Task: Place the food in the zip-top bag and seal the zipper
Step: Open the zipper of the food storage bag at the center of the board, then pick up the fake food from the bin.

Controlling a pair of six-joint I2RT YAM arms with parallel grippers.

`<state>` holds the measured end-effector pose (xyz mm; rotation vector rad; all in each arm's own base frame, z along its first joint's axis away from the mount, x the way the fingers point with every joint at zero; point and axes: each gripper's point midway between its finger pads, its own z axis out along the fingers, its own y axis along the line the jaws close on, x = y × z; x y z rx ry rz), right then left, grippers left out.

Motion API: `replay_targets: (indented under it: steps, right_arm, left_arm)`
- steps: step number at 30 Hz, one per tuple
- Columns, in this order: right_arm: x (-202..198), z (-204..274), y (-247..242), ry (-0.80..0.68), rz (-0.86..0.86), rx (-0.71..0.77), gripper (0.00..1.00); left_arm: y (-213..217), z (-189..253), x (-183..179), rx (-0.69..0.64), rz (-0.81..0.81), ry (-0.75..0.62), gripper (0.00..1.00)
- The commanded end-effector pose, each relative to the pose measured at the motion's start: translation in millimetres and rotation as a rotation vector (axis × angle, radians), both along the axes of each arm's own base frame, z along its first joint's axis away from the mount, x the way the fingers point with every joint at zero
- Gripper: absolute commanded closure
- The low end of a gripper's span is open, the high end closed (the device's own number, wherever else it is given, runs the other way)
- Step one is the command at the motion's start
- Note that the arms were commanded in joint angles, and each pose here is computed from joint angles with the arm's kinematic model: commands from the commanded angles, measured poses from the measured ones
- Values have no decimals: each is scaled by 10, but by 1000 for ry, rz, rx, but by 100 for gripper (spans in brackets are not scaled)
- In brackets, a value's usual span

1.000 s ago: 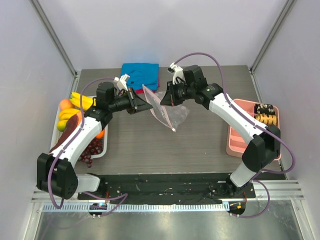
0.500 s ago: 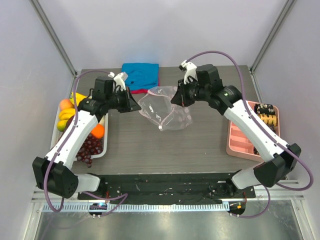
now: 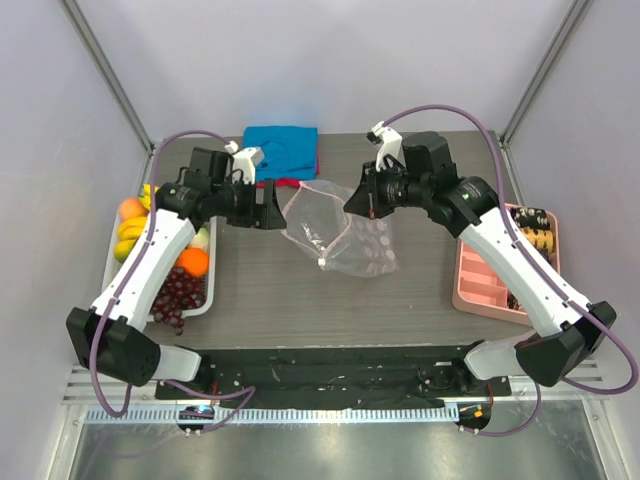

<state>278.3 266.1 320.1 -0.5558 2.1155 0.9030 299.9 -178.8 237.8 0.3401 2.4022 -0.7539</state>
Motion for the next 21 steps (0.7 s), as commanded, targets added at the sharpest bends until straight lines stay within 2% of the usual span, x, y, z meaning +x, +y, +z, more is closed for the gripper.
replay_targets:
  steps: [1,4,6,8,10,14,15,17,21]
  right_arm:
    - [43,-30,15,10,-34,32,99]
    - [66,-154,26,34,-44,26,99]
    - [103,-182,33,41,-53,22,99]
    - [135,-176,50,40,-54,22,99]
    - [159,-182,56,41,-58,18,99]
    - [171,-220,77,50,-47,11,99]
    - [185,-255,85,55,-46,4,99]
    - [210,-257,90,43,-43,-5,99]
    - [277,-306,97,35,-41,-32,99]
  left_arm:
    - [251,335,-211,103,-53,-130,4]
    - [769,459,-176,254,69,-200,1]
    - [1079,454,-321,337,109,-139,1]
    - [1253,405,-530,396,80,-96,1]
    - [1429,409,-733,450,90,-111,0]
    - [1749,289,-1154,625,-6,-95,0]
    - [1858,180,-1253,669,-13,-46,0]
    - [2058,128,-1345,753,-26,-36,0]
    - [2295,-33,-1410,836,-26,-6,0]
